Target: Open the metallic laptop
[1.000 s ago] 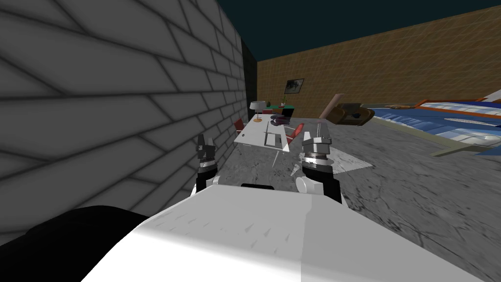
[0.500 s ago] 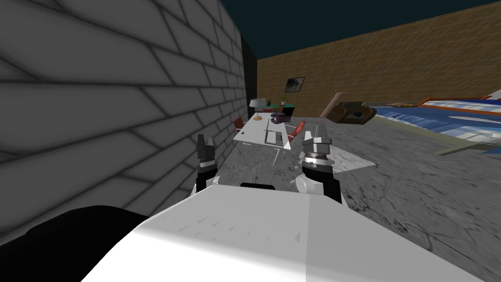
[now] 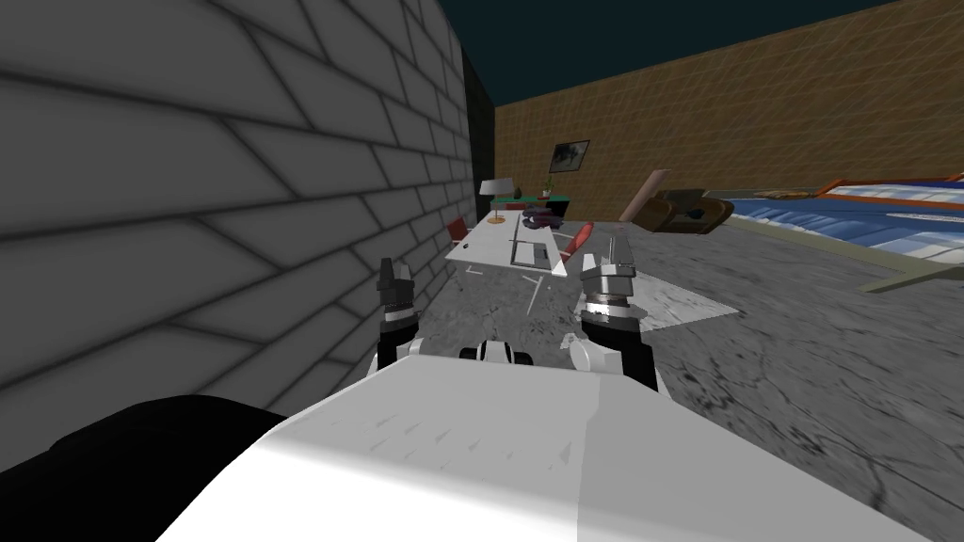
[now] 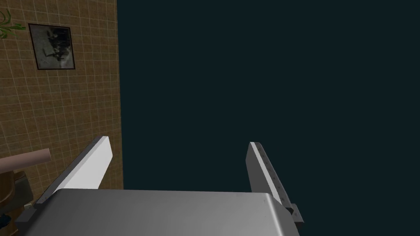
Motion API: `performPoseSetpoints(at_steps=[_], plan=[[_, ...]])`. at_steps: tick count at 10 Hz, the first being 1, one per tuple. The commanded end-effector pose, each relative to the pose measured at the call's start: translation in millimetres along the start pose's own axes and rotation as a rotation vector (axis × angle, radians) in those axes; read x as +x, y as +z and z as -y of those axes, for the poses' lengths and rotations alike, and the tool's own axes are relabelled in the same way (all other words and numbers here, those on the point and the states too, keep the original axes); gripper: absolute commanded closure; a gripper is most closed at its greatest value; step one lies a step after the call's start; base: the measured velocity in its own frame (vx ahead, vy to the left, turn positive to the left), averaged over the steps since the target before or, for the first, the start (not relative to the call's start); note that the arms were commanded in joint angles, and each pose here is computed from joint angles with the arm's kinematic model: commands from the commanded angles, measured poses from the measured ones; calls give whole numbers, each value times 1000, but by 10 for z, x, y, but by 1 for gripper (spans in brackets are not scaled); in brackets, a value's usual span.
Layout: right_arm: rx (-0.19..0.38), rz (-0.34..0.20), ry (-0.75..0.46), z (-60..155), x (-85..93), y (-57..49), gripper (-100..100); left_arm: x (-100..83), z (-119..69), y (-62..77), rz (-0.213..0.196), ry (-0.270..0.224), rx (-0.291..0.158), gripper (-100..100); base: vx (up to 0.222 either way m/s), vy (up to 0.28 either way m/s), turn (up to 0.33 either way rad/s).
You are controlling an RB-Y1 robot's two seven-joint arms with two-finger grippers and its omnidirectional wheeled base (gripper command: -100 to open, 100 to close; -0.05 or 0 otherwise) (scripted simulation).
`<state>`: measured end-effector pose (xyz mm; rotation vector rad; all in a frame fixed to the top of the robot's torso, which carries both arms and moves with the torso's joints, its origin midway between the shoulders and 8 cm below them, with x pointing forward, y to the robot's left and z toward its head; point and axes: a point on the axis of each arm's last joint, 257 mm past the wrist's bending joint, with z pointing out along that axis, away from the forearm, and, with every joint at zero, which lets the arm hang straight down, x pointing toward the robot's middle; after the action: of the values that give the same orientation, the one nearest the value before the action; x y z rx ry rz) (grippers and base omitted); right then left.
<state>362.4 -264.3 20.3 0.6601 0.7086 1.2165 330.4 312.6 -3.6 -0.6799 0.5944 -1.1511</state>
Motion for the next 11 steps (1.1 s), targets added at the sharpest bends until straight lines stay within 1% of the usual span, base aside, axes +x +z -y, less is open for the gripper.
performPoseSetpoints(at_steps=[1,3,6,7,9,10,11], plan=[[23,-66,-69,118,93,-18,-100,0,-1,0,0,0,0,0,15,35,9],[51,-123,-146,272,166,-44,-100,0,-1,0,0,0,0,0,29,58,7],[107,-209,-290,581,240,-102,-100,0,-1,0,0,0,0,0,32,72,7],[106,-212,-297,581,245,-103,-100,0,-1,0,0,0,0,0,39,55,0],[149,-267,-403,823,252,-153,-100,0,-1,-1,0,0,0,0,42,62,5],[147,-272,-417,825,262,-156,-100,0,-1,-1,0,0,0,0,35,61,-2],[169,-300,-475,954,251,-184,-100,0,-1,0,0,0,0,0,30,60,4]])
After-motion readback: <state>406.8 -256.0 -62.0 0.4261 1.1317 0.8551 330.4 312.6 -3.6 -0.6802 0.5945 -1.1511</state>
